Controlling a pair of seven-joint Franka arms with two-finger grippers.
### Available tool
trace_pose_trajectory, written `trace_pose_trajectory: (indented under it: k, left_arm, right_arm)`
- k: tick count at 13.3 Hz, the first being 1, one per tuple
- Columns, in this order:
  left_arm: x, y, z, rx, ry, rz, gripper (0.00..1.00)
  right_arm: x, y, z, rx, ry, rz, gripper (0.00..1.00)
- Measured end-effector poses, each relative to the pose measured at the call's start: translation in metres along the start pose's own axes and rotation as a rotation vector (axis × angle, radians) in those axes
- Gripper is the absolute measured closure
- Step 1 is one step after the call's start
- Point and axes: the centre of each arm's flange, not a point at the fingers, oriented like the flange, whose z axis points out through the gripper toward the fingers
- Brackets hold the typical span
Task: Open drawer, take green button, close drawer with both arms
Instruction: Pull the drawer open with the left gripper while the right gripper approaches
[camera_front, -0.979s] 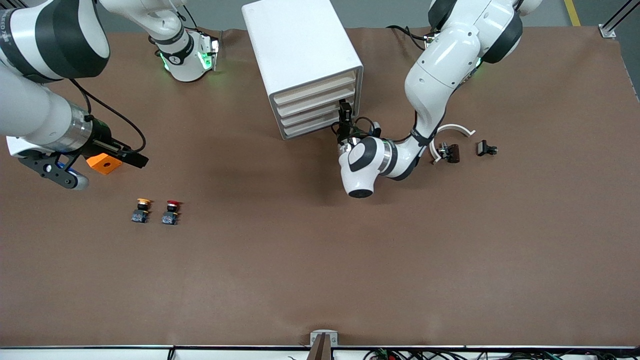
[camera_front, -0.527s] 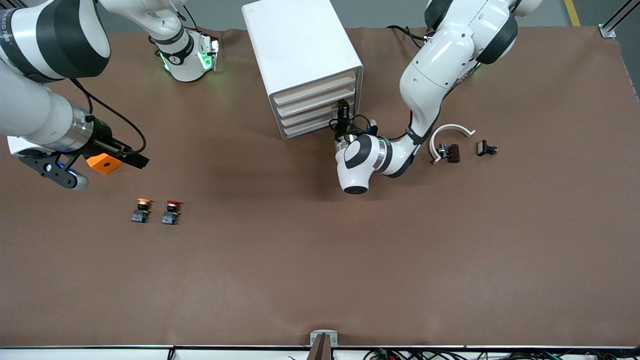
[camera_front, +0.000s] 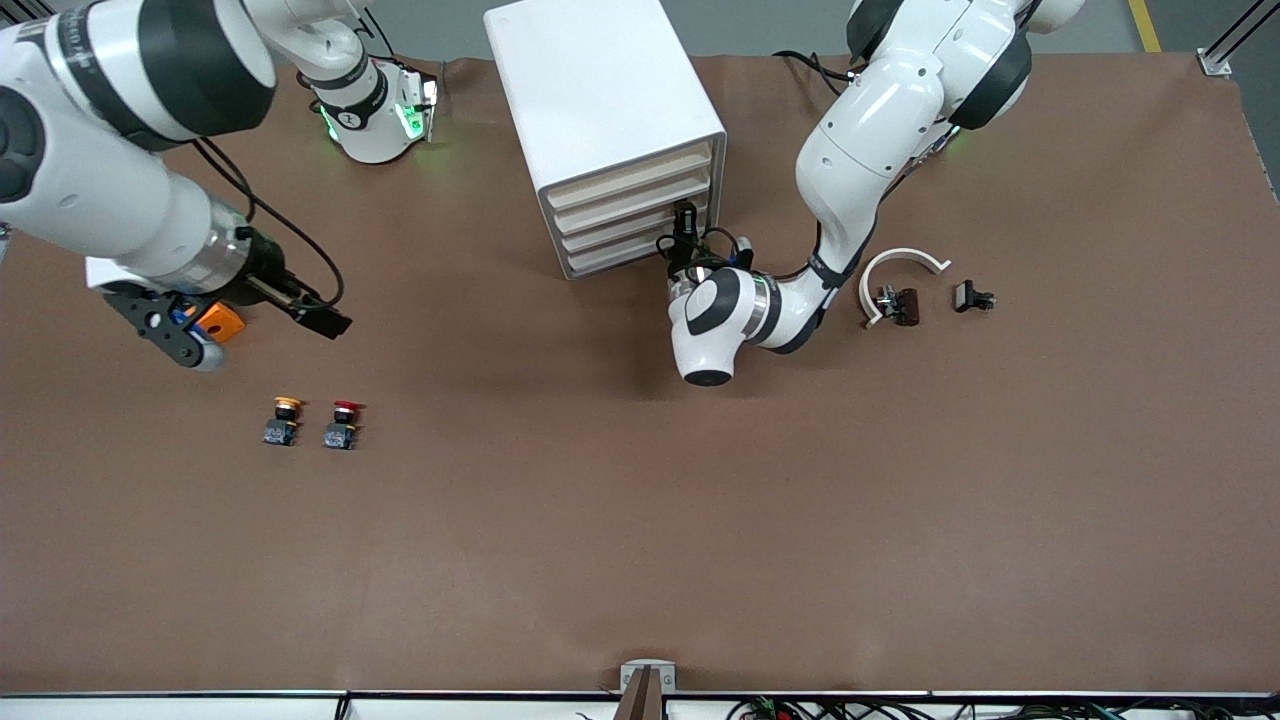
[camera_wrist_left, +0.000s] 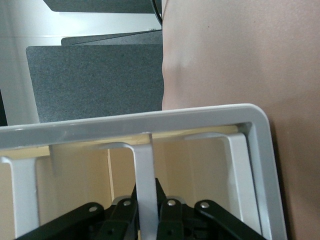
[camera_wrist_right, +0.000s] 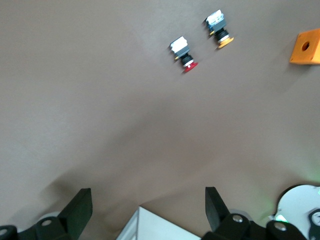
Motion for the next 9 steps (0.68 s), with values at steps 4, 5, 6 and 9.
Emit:
trace_pose_trajectory:
  k: [4, 5, 6, 9]
  left_arm:
    - [0.001, 0.0, -0.001, 0.0, -0.003, -0.002, 0.92]
    - [0.002, 0.001, -0.003, -0.001, -0.007, -0.003, 0.92]
    - [0.005, 0.001, -0.006, -0.001, -0.012, -0.005, 0.92]
    - [0.019, 0.004, -0.025, -0.006, -0.051, -0.015, 0.92]
  right_arm:
    - [-0.029, -0.028, 0.01, 0.021, 0.021, 0.05, 0.0]
    - [-0.035, -0.034, 0.013, 0.027, 0.026, 0.064, 0.0]
    - [-0.041, -0.04, 0.016, 0.037, 0.032, 0.074, 0.0]
    - [-0.068, -0.062, 0.03, 0.068, 0.049, 0.11, 0.0]
